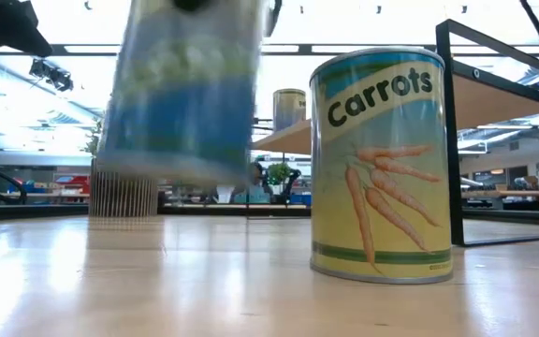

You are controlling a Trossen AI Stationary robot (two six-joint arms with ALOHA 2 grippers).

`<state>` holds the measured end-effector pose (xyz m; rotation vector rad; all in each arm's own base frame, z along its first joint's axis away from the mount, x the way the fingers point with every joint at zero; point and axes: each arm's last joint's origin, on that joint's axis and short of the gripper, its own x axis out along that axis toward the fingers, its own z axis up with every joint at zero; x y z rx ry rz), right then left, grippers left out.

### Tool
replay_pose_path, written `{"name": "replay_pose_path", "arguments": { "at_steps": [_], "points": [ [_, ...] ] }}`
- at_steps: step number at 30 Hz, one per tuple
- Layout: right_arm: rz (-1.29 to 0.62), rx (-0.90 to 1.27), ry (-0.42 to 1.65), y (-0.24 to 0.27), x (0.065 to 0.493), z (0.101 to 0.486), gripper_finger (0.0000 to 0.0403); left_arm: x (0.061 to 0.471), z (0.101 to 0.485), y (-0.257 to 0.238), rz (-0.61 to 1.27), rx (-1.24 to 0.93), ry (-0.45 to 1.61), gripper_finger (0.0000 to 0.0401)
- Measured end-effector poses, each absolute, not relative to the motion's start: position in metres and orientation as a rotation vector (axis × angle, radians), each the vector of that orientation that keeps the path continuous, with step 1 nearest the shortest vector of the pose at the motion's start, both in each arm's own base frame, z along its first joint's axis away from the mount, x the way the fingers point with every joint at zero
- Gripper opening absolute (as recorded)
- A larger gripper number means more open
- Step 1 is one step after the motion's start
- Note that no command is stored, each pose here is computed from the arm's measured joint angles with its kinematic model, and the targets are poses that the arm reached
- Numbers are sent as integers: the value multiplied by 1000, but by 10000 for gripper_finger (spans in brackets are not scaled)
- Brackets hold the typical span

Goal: Pick and place cans onto a shelf
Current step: Put the canned peas on the shelf

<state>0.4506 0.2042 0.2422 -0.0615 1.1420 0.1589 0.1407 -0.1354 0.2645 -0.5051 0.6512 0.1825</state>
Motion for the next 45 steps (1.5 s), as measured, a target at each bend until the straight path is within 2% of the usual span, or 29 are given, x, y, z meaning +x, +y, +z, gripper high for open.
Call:
{"name": "replay_pose_path", "arguments": {
  "at_steps": [8, 18, 25, 32, 38, 45],
  "points": [
    [-114, 181, 1090, 146, 442, 303, 319, 140, 264, -134, 195, -497, 657, 375],
    [-413, 212, 1081, 68, 393, 371, 320, 140, 264, -134, 204, -506, 650, 375],
    [-593, 301, 1063, 14, 358, 402, 320, 141, 265, -133, 238, -529, 601, 375],
    [-765, 418, 1069, -48, 328, 403, 320, 143, 266, -132, 258, -560, 588, 375],
    [-783, 395, 1173, -76, 308, 381, 320, 150, 266, -125, 303, -583, 562, 375],
    [-802, 392, 1158, -105, 299, 367, 321, 159, 266, -114, 370, -595, 543, 375]
  ]
}}
